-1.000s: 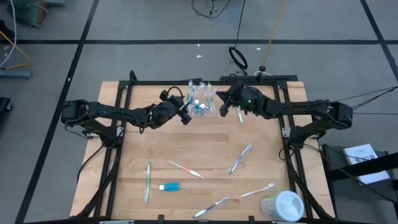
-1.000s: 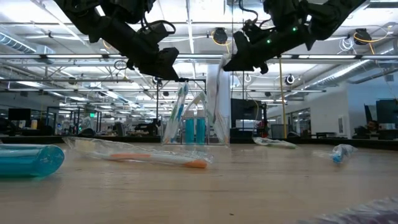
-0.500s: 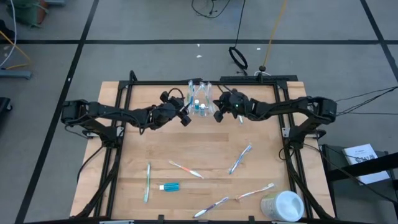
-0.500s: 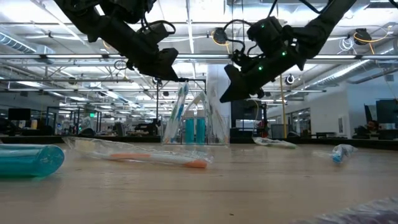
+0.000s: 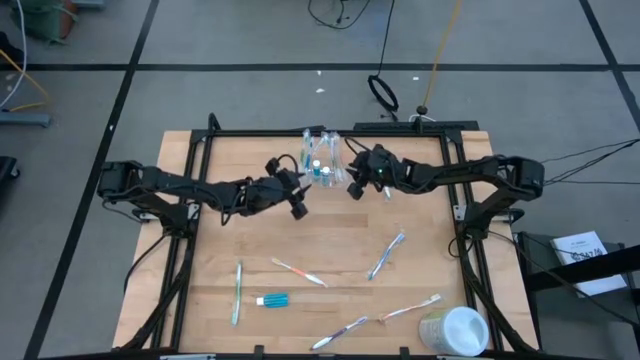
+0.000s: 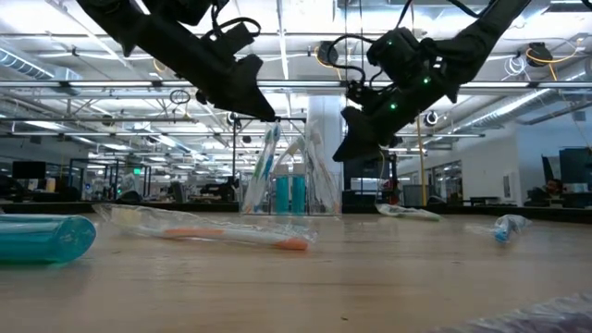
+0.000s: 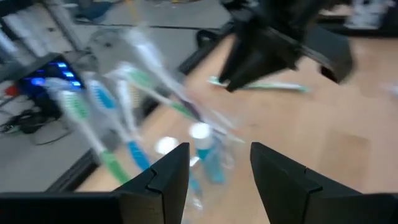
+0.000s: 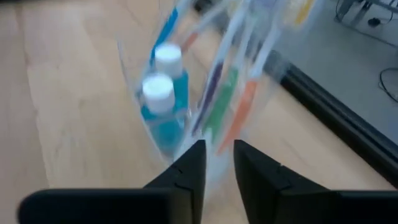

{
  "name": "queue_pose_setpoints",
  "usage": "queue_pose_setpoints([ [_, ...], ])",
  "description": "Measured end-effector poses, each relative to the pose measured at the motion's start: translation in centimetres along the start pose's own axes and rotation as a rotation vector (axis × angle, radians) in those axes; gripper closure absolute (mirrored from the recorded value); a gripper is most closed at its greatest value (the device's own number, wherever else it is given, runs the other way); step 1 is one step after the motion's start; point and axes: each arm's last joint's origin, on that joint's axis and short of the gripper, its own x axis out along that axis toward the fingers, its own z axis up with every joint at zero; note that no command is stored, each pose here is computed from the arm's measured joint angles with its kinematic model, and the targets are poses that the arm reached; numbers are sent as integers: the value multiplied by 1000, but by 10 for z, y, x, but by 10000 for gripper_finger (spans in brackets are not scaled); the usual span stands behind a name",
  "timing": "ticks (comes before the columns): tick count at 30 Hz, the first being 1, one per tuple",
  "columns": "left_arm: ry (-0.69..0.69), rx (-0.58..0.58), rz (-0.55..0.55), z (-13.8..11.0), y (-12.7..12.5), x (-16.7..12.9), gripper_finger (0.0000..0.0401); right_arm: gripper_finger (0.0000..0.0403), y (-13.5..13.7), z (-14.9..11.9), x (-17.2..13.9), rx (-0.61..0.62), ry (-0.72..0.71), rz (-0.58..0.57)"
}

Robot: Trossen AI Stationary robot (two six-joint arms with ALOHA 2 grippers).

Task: Pick & Place toothbrushing station
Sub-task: Put the orange toothbrush into the transparent organizer

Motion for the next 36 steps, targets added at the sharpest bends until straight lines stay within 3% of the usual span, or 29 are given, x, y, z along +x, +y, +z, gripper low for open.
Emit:
queue_pose_setpoints([
  [5, 32, 28, -129, -4, -15, -10, 224, 287, -3, 2, -14, -14, 48, -3],
  [9, 19, 33, -233, -2, -30, -22, 224, 273, -6, 16, -32, -15, -17, 2],
  [13, 30, 51, -448, -1, -46, -33, 224, 275, -9, 30, -53, -18, -87, 6],
  [18, 142, -93, -634, -7, -63, -44, 224, 284, -13, 42, -74, -2, -164, 10],
  [21, 283, -126, -645, -20, -70, -53, 224, 286, -14, 45, -82, -5, -190, 10],
  [27, 488, -41, -598, -44, -80, -73, 224, 287, -16, 45, -91, -55, -177, 5],
  [36, 507, 24, -564, -71, -85, -87, 224, 287, -16, 50, -93, -78, -228, 1],
])
